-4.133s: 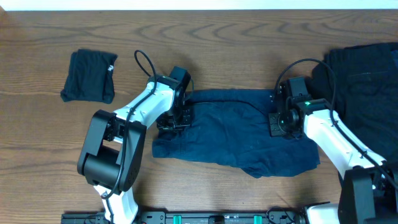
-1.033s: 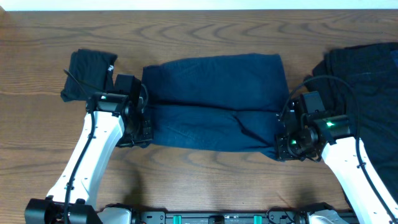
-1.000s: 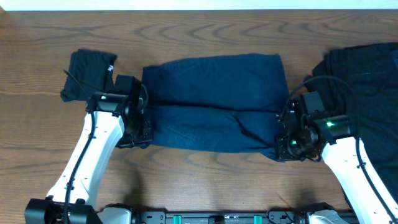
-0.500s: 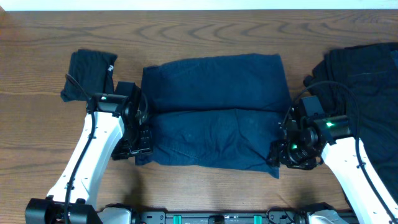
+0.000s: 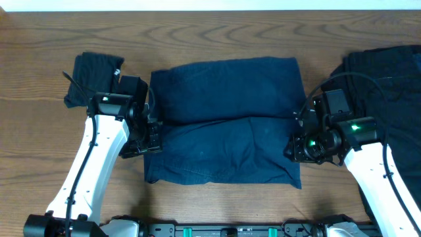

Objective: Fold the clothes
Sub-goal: 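Lower the folded edge with both grippers onto the trousers' near half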

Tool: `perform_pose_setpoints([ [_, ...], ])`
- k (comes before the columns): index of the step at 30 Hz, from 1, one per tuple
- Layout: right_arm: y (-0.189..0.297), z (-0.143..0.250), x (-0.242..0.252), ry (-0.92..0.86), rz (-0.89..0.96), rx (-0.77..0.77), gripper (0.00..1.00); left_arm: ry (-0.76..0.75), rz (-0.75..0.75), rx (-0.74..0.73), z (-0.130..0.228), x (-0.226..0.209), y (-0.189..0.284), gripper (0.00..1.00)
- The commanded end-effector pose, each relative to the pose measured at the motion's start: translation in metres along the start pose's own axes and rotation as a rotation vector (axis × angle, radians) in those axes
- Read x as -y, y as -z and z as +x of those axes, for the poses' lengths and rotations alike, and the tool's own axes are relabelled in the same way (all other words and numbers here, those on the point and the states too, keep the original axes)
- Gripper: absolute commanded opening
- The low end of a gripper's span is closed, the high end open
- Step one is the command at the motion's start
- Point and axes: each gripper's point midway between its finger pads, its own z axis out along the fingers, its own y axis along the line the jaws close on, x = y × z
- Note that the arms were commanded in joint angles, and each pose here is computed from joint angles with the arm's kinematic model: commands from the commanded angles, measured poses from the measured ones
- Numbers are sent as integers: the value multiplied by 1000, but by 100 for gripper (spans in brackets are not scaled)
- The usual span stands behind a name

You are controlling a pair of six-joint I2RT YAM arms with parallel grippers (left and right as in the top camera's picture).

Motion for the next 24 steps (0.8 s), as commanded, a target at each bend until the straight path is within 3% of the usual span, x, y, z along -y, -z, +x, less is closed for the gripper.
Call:
perform_pose_setpoints([
  [1,-13,6,11,-32,37,-18,7,7,21,19,-2,2,-4,26],
  [4,-31,7,17,-54,34,-5,1,31,42,22,-3,5,-13,13],
  [9,-62,7,30,-68,50,13,1,29,130,-3,1,18,-35,13],
  [15,-94,4,49,-73,105,5,1,29,132,-3,6,14,-63,13],
  [24,-136,25,71,-132,161,-131,1,39,112,-61,25,7,-79,13],
])
